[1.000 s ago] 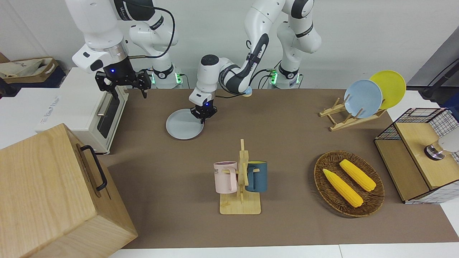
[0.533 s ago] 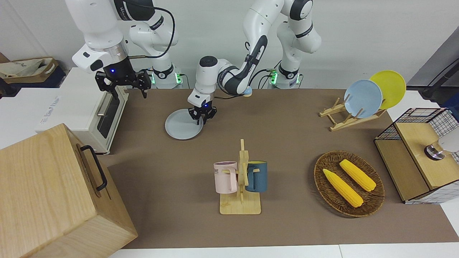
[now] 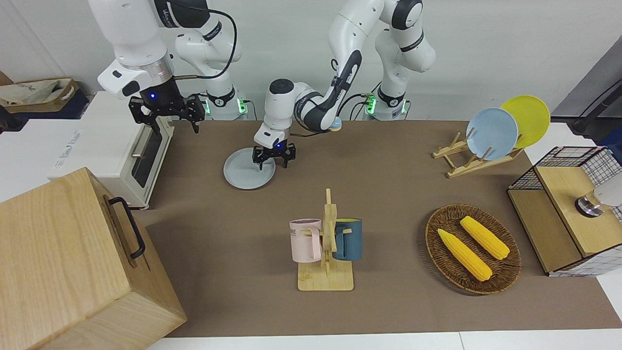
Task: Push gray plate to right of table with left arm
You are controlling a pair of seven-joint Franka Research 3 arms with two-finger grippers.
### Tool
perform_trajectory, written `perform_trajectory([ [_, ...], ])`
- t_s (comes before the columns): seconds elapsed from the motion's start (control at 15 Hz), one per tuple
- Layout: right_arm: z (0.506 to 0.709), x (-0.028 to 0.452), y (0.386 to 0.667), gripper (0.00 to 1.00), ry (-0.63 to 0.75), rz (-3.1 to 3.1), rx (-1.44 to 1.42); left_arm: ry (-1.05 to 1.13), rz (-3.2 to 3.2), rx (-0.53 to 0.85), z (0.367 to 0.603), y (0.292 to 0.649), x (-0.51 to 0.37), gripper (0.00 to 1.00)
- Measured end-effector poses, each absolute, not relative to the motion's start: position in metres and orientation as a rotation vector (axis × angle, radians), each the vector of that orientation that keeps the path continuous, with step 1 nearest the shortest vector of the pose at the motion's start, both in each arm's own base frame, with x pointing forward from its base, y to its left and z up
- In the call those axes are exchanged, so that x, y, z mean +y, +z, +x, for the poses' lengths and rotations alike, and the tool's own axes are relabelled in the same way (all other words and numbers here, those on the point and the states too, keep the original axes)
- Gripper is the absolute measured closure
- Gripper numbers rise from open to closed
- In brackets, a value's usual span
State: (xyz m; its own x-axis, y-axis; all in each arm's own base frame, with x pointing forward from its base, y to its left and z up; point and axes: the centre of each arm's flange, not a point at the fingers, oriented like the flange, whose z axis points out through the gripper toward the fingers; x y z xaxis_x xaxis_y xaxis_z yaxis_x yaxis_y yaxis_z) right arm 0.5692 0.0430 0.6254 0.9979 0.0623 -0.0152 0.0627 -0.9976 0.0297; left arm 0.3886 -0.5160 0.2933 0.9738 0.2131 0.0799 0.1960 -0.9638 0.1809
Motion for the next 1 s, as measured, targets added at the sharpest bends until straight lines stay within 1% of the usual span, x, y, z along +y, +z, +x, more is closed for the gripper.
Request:
perform_trajectory([
  [0.2, 0.569, 0.043, 0.625, 0.01, -0.022, 3.110, 0.097, 0.161, 2.964, 0.281, 0.404, 0.309, -0.506, 0.00],
  [0.33, 0.569, 0.043, 0.625, 0.01, -0.022, 3.110, 0.097, 0.154, 2.988, 0.251, 0.416, 0.327, -0.490, 0.00],
  [0.6, 0.569, 0.043, 0.625, 0.01, -0.022, 3.110, 0.097, 0.069, 3.013, 0.173, 0.439, 0.366, -0.451, 0.00],
  [0.8, 0.569, 0.043, 0.625, 0.01, -0.022, 3.110, 0.097, 0.024, 3.023, 0.170, 0.461, 0.391, -0.413, 0.00],
  [1.0, 0.569, 0.043, 0.625, 0.01, -0.022, 3.110, 0.097, -0.058, 3.016, 0.123, 0.482, 0.414, -0.365, 0.00],
])
